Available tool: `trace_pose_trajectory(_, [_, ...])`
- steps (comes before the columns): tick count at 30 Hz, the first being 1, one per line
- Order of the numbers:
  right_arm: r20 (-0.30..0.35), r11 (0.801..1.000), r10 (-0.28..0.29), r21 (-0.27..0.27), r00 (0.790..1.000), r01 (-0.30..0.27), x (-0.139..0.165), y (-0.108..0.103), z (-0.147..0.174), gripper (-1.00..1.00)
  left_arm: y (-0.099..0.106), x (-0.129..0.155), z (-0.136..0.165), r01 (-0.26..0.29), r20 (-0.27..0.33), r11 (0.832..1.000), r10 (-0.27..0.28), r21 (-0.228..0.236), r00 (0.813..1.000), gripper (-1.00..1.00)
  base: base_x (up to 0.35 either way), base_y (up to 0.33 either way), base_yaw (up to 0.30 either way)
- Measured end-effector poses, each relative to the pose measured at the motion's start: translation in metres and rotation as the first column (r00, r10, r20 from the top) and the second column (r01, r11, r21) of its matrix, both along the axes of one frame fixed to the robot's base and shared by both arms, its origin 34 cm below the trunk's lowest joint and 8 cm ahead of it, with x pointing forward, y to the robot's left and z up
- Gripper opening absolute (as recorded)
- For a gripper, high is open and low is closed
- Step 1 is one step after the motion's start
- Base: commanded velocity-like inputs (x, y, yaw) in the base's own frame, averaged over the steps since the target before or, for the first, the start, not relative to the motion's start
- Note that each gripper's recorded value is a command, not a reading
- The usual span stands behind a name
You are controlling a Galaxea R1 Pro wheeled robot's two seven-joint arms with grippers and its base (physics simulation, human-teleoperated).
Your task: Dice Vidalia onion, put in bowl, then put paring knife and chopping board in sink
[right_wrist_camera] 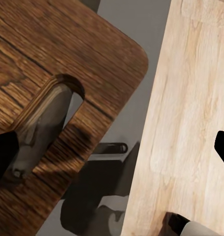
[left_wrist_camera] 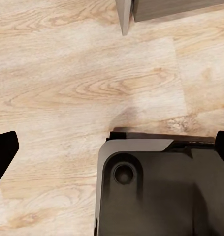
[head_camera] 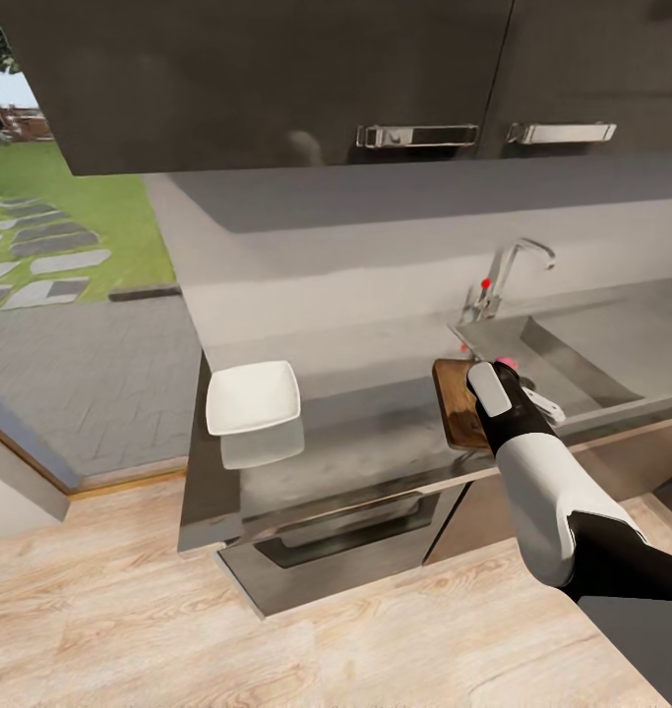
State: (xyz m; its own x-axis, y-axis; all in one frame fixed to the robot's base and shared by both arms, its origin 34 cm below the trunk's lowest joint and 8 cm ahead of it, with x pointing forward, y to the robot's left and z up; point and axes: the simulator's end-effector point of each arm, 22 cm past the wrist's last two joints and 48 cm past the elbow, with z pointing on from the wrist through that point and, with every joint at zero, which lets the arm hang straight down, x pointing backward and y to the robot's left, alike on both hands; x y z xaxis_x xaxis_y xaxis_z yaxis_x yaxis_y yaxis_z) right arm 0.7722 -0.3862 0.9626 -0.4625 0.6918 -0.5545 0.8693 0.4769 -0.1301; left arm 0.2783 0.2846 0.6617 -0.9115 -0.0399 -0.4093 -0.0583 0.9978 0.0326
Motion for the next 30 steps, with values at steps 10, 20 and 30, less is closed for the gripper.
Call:
trace_pose_trajectory(10, [-0.009,1.000,0.001,0.001,1.000,-0.001,0.000,0.000,-0.007,1.00,0.000,-0.005,-0.002,0.000,-0.013,1.000,0.000,0.000,1.000,1.00,0.000,0.000,0.000])
trace_pose_trajectory(20, [-0.022,1.000,0.001,0.001,1.000,-0.001,-0.001,0.000,-0.015,1.00,0.000,-0.009,-0.004,0.000,-0.026,1.000,0.000,0.000,1.000,1.00,0.000,0.000,0.000])
trace_pose_trajectory(30, [-0.035,1.000,0.001,0.001,0.999,-0.001,-0.002,0.000,-0.024,1.00,0.000,-0.014,-0.006,0.000,-0.039,1.000,0.000,0.000,0.999,1.00,0.000,0.000,0.000])
